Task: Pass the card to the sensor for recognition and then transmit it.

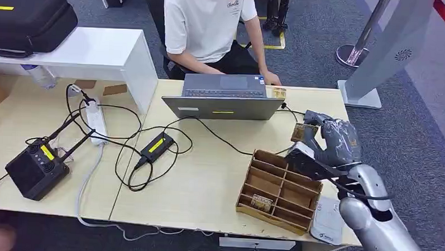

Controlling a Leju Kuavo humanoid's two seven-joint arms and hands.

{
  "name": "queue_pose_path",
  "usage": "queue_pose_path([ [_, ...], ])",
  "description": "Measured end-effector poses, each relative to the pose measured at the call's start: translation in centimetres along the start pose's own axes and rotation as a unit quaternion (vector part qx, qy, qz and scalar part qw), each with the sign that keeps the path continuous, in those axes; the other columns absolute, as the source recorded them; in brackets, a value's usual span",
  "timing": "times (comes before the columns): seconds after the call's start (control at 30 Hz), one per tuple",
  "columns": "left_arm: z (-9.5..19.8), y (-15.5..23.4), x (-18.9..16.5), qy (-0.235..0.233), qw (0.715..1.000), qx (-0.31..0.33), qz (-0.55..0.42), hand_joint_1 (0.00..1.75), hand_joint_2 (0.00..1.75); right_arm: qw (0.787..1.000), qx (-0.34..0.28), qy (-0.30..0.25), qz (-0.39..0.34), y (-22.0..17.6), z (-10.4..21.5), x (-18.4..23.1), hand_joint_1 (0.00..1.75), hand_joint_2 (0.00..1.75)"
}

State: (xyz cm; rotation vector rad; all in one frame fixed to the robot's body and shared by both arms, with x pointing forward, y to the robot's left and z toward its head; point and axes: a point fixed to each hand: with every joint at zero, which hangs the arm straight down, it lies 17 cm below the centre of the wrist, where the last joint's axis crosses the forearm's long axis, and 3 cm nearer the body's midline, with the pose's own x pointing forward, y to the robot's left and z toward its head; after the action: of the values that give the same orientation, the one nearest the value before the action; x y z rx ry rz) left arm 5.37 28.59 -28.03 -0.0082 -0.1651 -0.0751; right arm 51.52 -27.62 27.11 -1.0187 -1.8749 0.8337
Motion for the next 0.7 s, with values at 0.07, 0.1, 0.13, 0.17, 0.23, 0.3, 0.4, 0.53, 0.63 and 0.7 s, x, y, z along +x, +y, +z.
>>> queue_pose_path([
  [0.07, 0.0, 0.0, 0.0, 0.0, 1.0, 0.0, -0.002, 0.0, 1.75, 1.0, -0.001, -0.002, -0.001, 0.0, -0.1, 0.2, 1.75, 1.75],
  [0.1, 0.0, 0.0, 0.0, 0.0, 1.0, -0.001, -0.003, 0.0, 1.75, 1.0, -0.001, -0.002, -0.002, -0.1, -0.2, 0.3, 1.75, 1.75],
  [0.13, 0.0, -0.1, 0.0, 0.0, 1.0, -0.002, -0.004, 0.0, 1.75, 1.0, -0.003, -0.002, -0.006, -0.2, -0.4, 0.4, 1.75, 1.75],
  [0.17, 0.0, -0.1, 0.0, 0.0, 1.0, -0.002, -0.005, 0.0, 1.75, 1.0, -0.005, -0.002, -0.01, -0.4, -0.6, 0.4, 1.75, 1.75],
  [0.23, 0.0, -0.1, 0.0, 0.0, 1.0, -0.003, -0.008, 0.0, 1.75, 1.0, -0.006, -0.001, -0.021, -0.9, -1.5, 0.7, 1.75, 1.75],
  [0.3, 0.0, -0.1, 0.0, 0.0, 1.0, -0.004, -0.009, 0.0, 1.75, 0.999, -0.002, -0.002, -0.036, -1.4, -2.7, 1.1, 1.75, 1.75],
  [0.4, 0.0, -0.1, 0.1, -0.001, 1.0, -0.006, -0.018, 0.0, 1.75, 0.999, -0.011, -0.011, -0.048, -2.3, -4.5, 2.2, 1.75, 1.75],
  [0.53, 0.0, -0.1, 0.4, -0.004, 0.999, -0.011, -0.042, 0.0, 1.75, 0.999, -0.046, -0.024, -0.018, -3.6, -7.4, 3.9, 1.75, 1.75],
  [0.63, 0.0, 0.0, 0.8, -0.006, 0.998, -0.014, -0.067, 0.0, 1.75, 0.997, -0.067, -0.027, 0.014, -4.1, -10.5, 5.6, 1.75, 1.75],
  [0.7, 0.0, -0.1, 1.1, -0.009, 0.996, -0.017, -0.083, 0.0, 1.75, 0.995, -0.088, -0.033, 0.038, -5.0, -12.4, 6.7, 1.75, 1.75],
])
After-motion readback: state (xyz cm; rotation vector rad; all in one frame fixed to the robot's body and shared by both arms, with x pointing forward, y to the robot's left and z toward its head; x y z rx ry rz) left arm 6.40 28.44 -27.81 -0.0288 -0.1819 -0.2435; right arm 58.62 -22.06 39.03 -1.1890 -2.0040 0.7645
